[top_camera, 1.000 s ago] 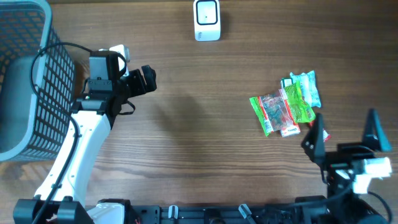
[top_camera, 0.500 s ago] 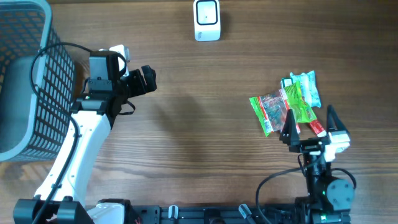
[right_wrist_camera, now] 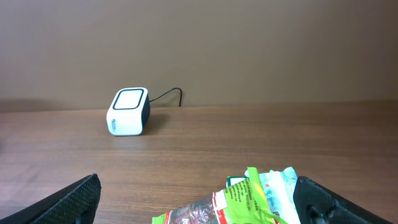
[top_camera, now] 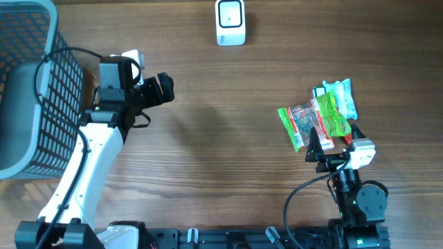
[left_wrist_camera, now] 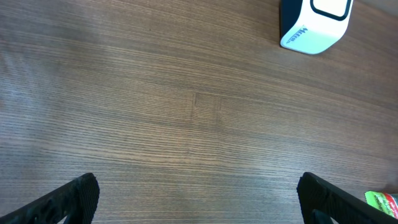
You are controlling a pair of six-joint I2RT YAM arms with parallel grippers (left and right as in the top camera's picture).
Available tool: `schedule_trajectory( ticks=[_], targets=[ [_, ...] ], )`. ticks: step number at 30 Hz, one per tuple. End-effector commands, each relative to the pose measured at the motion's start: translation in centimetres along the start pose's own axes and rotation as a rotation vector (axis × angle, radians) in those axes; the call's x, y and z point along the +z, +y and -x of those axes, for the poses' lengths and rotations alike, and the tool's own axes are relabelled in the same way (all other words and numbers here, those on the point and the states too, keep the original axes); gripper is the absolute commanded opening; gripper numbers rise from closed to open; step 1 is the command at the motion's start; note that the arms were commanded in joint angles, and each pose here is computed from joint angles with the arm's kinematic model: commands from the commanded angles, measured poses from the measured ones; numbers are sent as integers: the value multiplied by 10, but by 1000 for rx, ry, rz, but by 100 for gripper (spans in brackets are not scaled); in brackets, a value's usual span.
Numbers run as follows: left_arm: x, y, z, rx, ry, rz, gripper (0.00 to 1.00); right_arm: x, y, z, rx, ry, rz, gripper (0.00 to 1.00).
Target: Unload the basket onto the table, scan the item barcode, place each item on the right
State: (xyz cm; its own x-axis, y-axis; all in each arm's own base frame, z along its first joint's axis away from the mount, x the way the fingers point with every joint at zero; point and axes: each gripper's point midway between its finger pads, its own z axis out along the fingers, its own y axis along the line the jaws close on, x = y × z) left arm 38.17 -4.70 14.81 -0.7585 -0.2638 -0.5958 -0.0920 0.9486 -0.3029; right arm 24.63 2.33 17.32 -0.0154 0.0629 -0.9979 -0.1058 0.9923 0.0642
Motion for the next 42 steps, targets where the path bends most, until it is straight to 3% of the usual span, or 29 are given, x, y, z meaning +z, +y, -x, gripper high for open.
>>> schedule_trajectory(
  ticks=[1, 30, 35, 42],
  targets=[
    [-3, 1, 5, 9, -17, 2, 100, -1, 6, 2, -36, -11, 33, 100],
    [-12, -2, 11, 13, -45, -8, 100, -1, 6, 2, -36, -11, 33, 100],
    [-72, -20, 39, 38, -220, -64, 100, -1, 5, 2, -36, -10, 33, 100],
    [-222, -49, 59, 95, -618, -192, 100, -1, 5, 2, -36, -10, 32, 100]
  ],
)
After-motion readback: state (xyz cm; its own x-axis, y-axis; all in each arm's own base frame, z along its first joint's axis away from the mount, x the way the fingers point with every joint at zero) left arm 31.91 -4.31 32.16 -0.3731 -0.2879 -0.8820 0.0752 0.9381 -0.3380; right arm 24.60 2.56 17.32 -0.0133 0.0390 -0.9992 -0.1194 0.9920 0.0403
